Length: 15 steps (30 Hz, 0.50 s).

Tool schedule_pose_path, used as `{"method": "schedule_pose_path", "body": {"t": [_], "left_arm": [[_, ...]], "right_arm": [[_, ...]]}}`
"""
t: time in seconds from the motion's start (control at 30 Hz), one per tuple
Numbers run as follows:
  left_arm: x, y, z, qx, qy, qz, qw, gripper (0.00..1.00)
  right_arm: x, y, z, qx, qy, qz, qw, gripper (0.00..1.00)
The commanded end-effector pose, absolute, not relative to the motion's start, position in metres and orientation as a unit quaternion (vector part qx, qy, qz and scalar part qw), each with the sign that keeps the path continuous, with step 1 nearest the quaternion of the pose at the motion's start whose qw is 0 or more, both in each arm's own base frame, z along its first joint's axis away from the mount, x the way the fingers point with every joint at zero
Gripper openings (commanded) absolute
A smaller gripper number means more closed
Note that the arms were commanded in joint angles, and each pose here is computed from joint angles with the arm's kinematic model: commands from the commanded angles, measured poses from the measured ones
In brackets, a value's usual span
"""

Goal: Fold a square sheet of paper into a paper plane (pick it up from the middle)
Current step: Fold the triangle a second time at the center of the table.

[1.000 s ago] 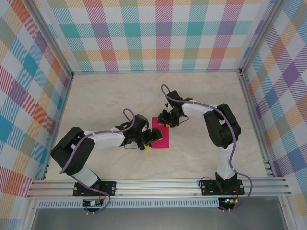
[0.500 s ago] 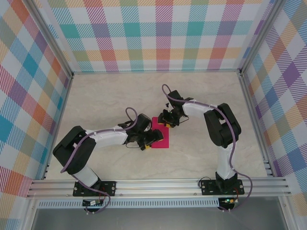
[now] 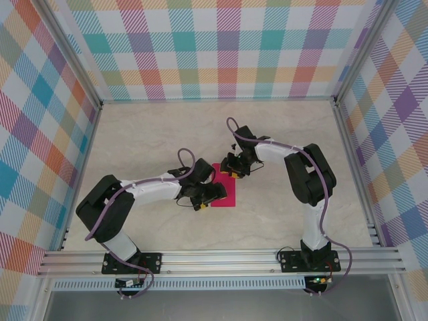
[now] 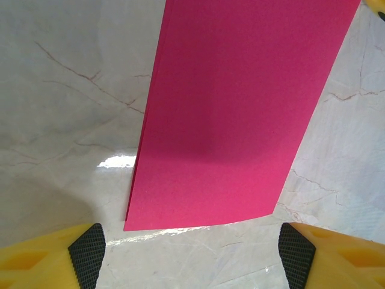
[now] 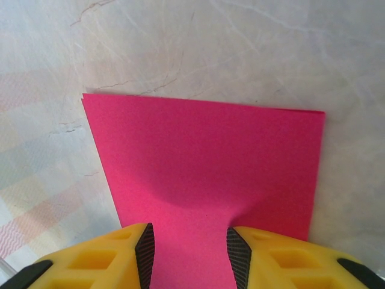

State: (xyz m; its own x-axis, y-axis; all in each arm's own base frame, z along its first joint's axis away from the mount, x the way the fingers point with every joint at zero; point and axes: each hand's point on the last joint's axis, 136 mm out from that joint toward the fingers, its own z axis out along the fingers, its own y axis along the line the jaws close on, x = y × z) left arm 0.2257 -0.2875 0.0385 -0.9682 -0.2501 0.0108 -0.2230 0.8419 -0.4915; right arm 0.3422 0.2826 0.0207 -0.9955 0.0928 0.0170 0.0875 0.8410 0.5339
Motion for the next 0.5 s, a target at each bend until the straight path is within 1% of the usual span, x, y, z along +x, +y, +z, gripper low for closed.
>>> {"method": "schedule_pose_path", "body": {"t": [0.0, 0.47], "left_arm": [[0.221, -0.297, 0.036, -0.106, 0.961, -0.254, 0.015, 0.78], [0.225, -0.308, 0.041, -0.095, 0.959, -0.267, 0.017, 0.78]], "right_arm": [[0.336, 0.256, -0.029, 0.072, 0.976, 0.207, -0.015, 0.42], [0.335, 0.255, -0.032, 0.073, 0.976, 0.205, -0.019, 0.42]]}}
